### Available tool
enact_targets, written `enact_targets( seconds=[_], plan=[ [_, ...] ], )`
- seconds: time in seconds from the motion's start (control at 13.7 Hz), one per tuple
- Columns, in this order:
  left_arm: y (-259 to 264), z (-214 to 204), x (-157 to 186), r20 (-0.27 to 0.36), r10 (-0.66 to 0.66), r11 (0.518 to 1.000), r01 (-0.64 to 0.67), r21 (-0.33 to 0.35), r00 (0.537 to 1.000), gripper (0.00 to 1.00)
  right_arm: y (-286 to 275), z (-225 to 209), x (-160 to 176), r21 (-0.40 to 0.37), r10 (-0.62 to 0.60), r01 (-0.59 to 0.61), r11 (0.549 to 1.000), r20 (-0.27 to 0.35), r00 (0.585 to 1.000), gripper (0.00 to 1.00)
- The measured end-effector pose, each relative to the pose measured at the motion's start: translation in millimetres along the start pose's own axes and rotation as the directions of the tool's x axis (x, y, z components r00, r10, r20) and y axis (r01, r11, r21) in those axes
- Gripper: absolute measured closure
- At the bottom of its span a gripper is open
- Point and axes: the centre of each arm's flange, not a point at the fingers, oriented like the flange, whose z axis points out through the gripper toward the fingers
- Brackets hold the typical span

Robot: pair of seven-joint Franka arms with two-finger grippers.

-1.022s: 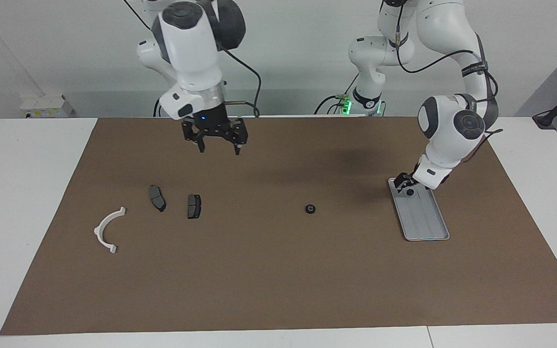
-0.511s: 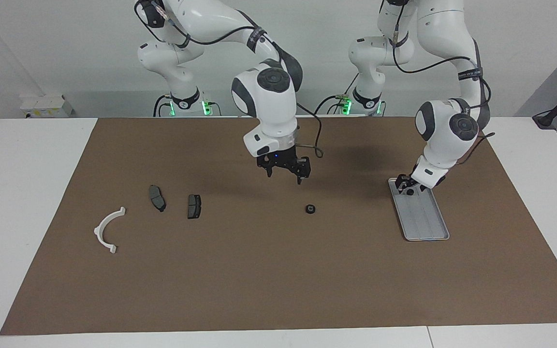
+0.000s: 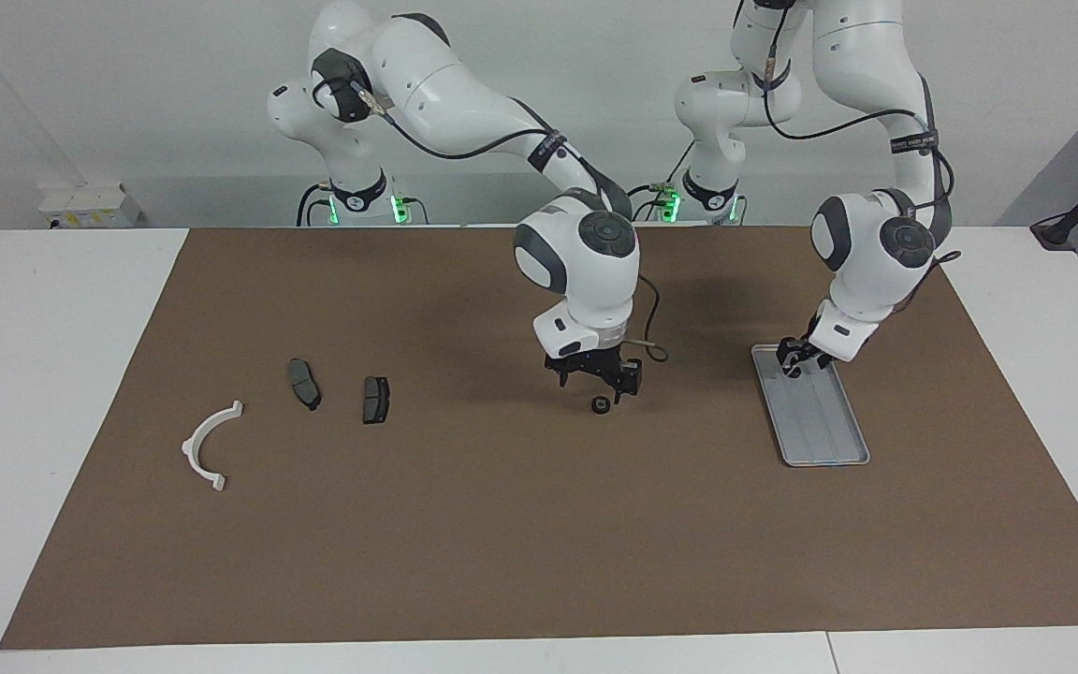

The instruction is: Place bearing gear from tray to pile

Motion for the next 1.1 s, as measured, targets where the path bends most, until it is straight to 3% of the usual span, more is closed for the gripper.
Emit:
enact_targets(
  seconds=[0.15,0.58,1.1],
  plan=[
    [1,4,-2,-0.004,-0.005,1.000,0.005,-0.001,1.000,0.39,-6,10,2,0.002,-0.001,0.001,1.000,0.000,1.000,0.00],
    [1,4,-2,-0.012,-0.010,1.000,0.010,-0.002,1.000,0.40,-20,44,-29,-0.034,-0.050,0.050,0.998,0.012,0.999,0.00],
    [1,7,-1,-0.030,-0.012,1.000,0.012,-0.004,0.999,0.41,-18,53,-29,-0.049,-0.050,0.051,0.997,0.019,0.999,0.00]
  ],
)
